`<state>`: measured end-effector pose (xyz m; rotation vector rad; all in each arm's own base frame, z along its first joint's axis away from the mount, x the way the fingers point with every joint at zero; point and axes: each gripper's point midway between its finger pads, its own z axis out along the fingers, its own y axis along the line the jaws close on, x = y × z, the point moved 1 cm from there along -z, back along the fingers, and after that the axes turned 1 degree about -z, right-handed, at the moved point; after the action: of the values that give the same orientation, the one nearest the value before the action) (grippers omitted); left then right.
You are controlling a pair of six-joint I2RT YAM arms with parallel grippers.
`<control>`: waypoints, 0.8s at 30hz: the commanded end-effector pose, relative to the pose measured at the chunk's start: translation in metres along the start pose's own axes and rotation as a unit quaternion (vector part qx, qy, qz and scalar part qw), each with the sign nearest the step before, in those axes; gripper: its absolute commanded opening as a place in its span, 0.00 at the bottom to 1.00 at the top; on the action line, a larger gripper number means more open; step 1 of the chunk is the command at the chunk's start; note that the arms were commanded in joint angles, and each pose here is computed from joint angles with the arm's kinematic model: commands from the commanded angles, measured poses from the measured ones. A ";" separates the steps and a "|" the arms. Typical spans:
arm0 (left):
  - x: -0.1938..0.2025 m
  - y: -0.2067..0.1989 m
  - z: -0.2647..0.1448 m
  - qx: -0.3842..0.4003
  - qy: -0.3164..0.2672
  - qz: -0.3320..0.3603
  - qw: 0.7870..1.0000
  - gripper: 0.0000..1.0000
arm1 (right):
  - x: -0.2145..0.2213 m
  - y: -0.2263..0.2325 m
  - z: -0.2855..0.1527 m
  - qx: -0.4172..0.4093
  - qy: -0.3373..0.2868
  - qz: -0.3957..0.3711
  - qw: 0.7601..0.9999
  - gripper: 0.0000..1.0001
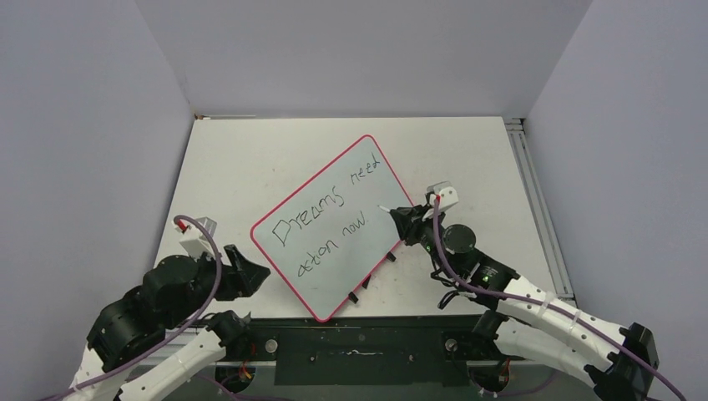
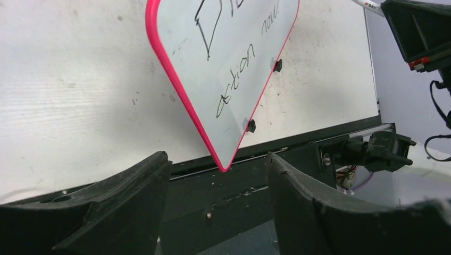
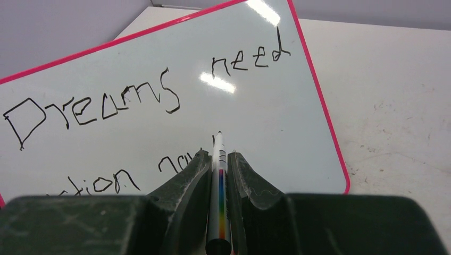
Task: Write a sentence on the whiteboard
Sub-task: Write a sentence on the whiteboard, then close the whiteboard marker at the center of the board.
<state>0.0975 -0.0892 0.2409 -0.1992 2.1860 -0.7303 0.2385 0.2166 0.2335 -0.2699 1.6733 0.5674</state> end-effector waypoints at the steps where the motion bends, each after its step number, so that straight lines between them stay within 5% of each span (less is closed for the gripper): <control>1: -0.019 -0.007 -0.010 -0.026 0.024 0.102 0.994 0.64 | -0.033 0.002 -0.006 0.003 -0.010 -0.011 1.000 0.05; 6: -0.039 -0.056 0.017 0.012 0.062 0.178 0.982 0.63 | -0.037 -0.005 -0.019 0.019 0.017 -0.018 1.000 0.05; 11: -0.036 -0.121 0.055 0.126 0.092 0.184 0.971 0.60 | -0.040 -0.021 -0.039 0.056 0.035 -0.023 0.998 0.05; 24: 0.059 -0.197 0.124 0.167 0.130 0.225 0.951 0.59 | -0.036 -0.058 -0.067 0.147 0.053 -0.026 0.987 0.05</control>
<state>0.1300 -0.2911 0.2454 0.6570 2.2851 -0.7760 0.2135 0.1435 0.2502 -0.2175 1.8396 0.3109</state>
